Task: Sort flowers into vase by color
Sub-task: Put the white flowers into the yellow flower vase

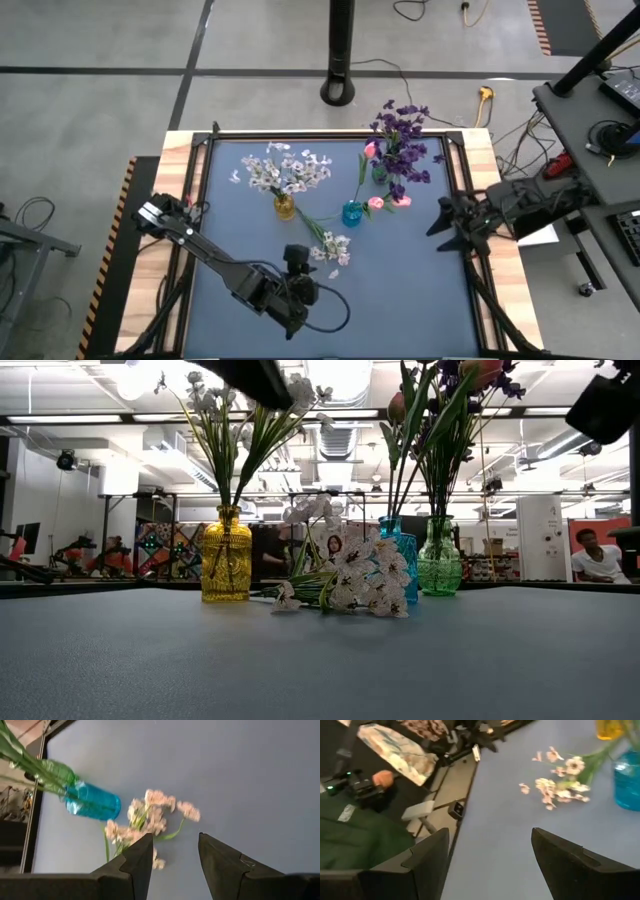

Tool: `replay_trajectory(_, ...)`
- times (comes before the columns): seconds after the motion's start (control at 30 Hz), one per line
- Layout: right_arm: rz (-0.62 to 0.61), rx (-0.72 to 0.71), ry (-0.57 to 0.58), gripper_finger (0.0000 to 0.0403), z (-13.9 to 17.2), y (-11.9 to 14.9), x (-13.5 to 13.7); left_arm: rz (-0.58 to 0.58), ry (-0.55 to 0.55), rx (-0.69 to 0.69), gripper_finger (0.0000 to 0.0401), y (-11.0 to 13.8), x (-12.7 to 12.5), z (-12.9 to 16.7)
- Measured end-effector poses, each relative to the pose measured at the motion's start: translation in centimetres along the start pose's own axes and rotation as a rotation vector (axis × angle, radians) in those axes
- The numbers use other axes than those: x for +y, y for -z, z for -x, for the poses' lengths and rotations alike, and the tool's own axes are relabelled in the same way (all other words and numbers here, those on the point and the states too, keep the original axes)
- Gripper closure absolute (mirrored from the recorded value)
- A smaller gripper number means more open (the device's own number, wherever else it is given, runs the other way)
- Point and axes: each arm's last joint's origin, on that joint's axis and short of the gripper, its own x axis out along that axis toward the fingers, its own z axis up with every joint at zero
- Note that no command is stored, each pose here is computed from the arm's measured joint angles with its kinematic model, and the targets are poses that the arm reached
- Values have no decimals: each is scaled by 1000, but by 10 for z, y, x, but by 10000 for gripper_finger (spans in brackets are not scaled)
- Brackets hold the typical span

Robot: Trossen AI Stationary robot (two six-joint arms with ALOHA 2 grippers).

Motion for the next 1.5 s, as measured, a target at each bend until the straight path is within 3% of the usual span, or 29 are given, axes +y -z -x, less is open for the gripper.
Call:
replay_trajectory(0.3, 19, -31, 60, 129, -14, 11, -6, 3, -60, 106, 257, 13, 24, -30)
replay_trajectory(0.53, 148, -57, 23, 129, -23, 6, -1, -39, -33, 122, 224, 35, 33, -66)
replay_trajectory(1.0, 207, -73, 90, 129, -34, 8, -4, -32, -75, 221, 188, 86, 45, -107)
replay_trajectory(1.4, 210, -48, 112, 129, -42, 14, -9, -25, -112, 172, 188, 93, 71, -131)
replay_trajectory(1.5, 210, -45, 115, 129, -43, 16, -11, -3, -70, 159, 188, 93, 79, -136)
